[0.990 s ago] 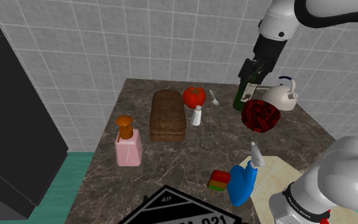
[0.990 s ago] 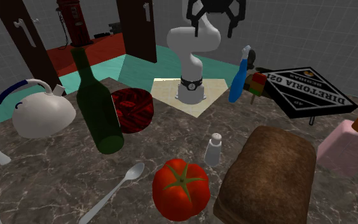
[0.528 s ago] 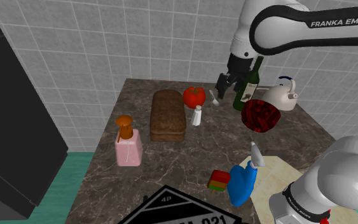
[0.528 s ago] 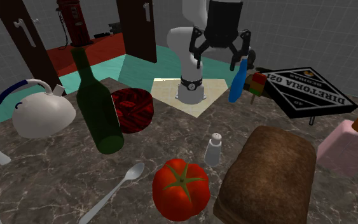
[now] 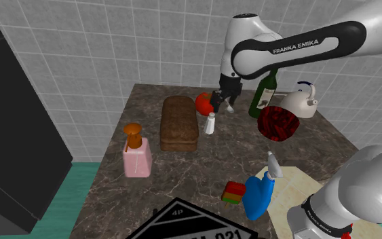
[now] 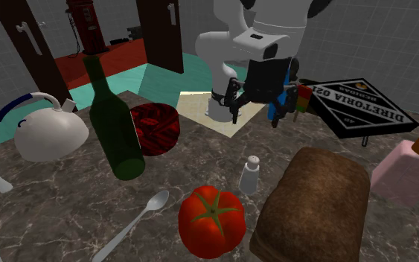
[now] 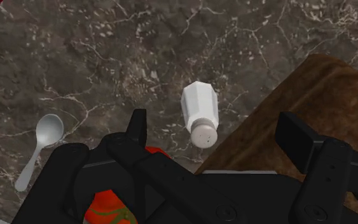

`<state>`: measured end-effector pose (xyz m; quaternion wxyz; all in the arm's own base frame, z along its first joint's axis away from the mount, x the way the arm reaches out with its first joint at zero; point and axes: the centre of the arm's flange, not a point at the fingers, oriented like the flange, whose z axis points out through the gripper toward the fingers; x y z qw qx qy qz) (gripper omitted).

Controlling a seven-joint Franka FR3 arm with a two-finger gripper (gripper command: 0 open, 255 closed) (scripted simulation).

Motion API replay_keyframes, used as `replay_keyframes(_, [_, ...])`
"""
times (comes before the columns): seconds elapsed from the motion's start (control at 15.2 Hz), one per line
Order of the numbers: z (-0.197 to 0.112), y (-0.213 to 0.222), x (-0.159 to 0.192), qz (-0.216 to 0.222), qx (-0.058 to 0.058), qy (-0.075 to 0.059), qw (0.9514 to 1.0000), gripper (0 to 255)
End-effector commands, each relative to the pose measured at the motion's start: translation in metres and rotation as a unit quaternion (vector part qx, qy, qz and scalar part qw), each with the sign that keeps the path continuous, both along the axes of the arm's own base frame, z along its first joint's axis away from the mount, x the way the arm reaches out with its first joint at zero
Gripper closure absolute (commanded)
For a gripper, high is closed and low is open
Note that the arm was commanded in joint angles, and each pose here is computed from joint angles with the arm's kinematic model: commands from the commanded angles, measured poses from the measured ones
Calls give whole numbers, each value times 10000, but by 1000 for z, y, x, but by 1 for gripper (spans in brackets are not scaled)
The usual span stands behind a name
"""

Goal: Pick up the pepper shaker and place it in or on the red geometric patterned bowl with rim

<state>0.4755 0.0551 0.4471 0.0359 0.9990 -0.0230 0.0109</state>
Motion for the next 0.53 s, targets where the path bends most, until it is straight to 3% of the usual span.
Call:
replay_keyframes(0.0, [-18,4,18,39,-47,7,10000,0])
replay_keyframes(0.26, [-56,10,54,113,-144,31,9998,0])
replay_keyframes(0.46, [-69,9,57,117,-150,32,9998,0])
